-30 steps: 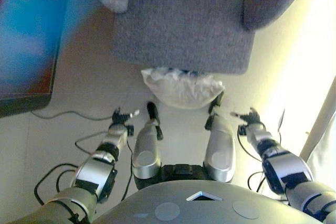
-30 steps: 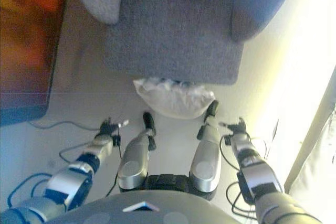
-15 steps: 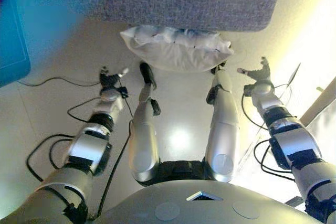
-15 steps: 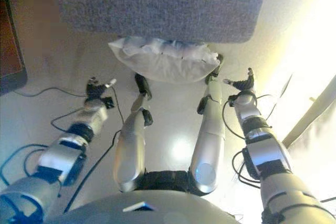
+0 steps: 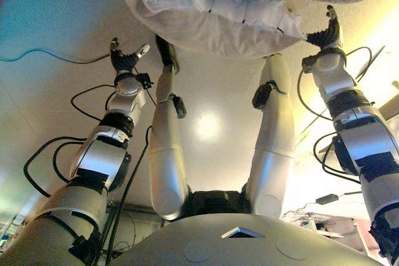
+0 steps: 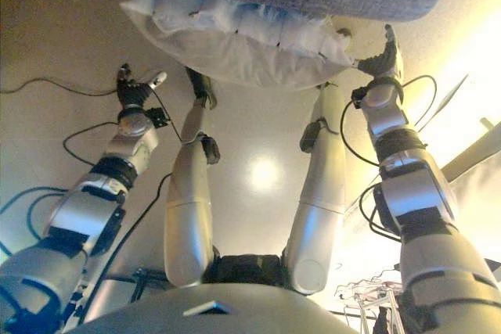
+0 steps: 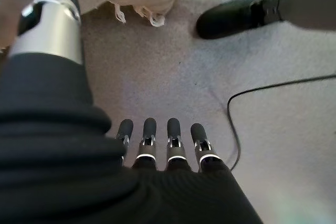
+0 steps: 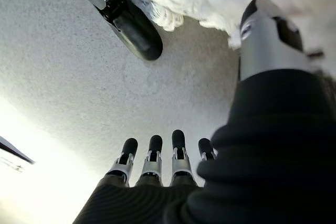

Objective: Pick up the cushion and take it to the sofa

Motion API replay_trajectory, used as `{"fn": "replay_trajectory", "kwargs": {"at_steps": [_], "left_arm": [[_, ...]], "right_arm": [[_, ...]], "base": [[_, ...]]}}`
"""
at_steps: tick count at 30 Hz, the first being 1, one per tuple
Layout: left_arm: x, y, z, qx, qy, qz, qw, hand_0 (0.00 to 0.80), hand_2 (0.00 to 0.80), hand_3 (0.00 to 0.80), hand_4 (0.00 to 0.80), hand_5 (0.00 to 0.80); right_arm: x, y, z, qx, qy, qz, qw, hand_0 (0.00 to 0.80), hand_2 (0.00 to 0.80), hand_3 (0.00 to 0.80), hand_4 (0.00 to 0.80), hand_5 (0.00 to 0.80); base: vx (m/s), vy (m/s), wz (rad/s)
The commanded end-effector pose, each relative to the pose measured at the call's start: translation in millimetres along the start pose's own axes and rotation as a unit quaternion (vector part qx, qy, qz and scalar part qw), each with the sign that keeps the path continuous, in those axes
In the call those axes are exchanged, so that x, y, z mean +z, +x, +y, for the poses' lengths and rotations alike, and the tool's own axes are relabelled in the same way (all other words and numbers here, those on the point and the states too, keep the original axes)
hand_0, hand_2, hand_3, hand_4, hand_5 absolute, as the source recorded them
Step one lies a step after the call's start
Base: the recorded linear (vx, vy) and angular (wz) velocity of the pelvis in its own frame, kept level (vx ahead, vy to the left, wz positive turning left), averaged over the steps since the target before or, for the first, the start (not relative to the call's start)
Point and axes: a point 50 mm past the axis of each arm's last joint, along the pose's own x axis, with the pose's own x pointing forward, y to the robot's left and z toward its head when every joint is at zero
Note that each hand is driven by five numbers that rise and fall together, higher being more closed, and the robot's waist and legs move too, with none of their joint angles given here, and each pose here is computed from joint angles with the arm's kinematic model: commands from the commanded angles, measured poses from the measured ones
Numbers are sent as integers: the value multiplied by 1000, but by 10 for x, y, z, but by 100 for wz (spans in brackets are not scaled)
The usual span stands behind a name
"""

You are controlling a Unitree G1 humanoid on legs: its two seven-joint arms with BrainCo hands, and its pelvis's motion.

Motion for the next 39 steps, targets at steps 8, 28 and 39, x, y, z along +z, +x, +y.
{"fn": "replay_trajectory", "kwargs": {"at_steps": [8, 28, 39], "left_arm": [[464, 146, 195, -2, 79, -114, 990, 0, 0, 0, 0, 0], [1438, 207, 113, -12, 207, -266, 941, 0, 0, 0, 0, 0], [1431, -472, -905, -507, 186, -281, 793, 800, 800, 800, 800, 800]], "right_arm": [[155, 90, -170, 54, -102, -39, 993, 0, 0, 0, 0, 0], [779, -368, 384, 419, 294, -183, 839, 0, 0, 0, 0, 0], [1191, -349, 145, 338, 374, -241, 829, 185, 185, 185, 185, 185]], "base": [[6, 13, 5], [3, 53, -1], [1, -13, 2]]}}
